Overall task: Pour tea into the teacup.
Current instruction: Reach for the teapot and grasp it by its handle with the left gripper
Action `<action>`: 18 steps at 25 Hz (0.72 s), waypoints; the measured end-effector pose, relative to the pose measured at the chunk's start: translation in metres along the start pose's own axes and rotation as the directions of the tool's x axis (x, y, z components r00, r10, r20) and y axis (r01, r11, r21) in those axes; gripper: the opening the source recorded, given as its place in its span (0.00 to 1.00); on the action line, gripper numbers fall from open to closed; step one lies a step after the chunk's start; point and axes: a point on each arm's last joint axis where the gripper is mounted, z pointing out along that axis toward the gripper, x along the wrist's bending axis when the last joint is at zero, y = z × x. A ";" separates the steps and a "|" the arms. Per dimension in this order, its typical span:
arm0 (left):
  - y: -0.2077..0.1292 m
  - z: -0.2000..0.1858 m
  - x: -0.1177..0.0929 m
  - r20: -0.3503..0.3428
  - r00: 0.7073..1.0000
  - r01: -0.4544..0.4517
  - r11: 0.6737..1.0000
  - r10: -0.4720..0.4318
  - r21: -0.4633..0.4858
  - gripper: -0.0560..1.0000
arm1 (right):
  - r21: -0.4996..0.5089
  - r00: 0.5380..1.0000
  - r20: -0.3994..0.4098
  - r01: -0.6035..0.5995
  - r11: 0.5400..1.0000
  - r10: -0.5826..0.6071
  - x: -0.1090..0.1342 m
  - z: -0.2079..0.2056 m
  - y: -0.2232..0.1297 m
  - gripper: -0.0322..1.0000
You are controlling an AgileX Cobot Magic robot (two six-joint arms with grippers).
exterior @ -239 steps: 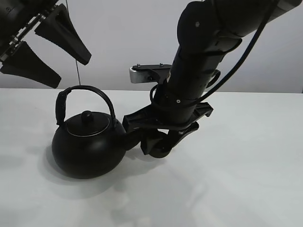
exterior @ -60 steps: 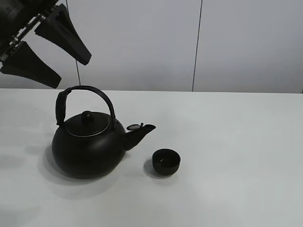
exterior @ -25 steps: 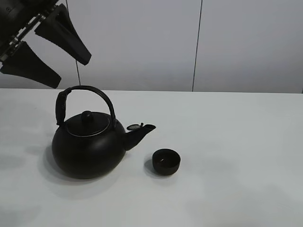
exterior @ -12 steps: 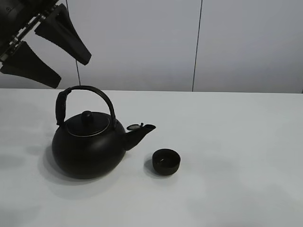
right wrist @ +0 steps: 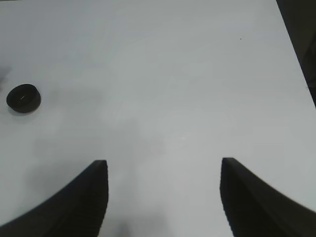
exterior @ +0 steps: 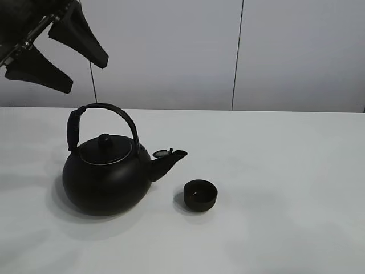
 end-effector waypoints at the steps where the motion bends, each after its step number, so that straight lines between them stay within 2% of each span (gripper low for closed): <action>1: 0.000 -0.001 0.000 -0.001 1.000 -0.016 1.000 0.016 -0.005 0.52 | 0.000 1.000 0.000 0.000 1.000 0.000 0.000 0.000 0.000 0.47; 5: 0.004 -0.022 -0.011 -0.014 0.994 -0.112 0.989 0.111 -0.101 0.57 | 0.000 1.000 0.000 0.000 1.000 0.000 0.000 0.000 0.000 0.47; 8: 0.005 -0.052 -0.028 -0.036 0.980 -0.200 0.958 0.196 -0.208 0.64 | 0.000 1.000 0.000 -0.001 1.000 0.001 0.000 0.000 0.000 0.47; 10: 0.003 -0.075 -0.039 -0.082 0.951 -0.308 0.911 0.297 -0.275 0.66 | 0.001 1.000 0.000 -0.002 1.000 0.002 0.000 0.000 0.000 0.47; 13: -0.002 -0.107 -0.054 -0.169 0.893 -0.450 0.817 0.417 -0.361 0.68 | 0.001 1.000 0.000 -0.003 1.000 0.003 0.000 0.000 0.000 0.47; 16: -0.011 -0.138 -0.068 -0.245 0.848 -0.529 0.725 0.470 -0.440 0.68 | 0.001 1.000 0.000 -0.003 1.000 0.003 0.000 0.000 0.000 0.47; 18: -0.019 -0.157 -0.076 -0.279 0.828 -0.560 0.679 0.487 -0.475 0.68 | 0.001 1.000 0.000 -0.003 1.000 0.003 0.000 0.000 0.000 0.47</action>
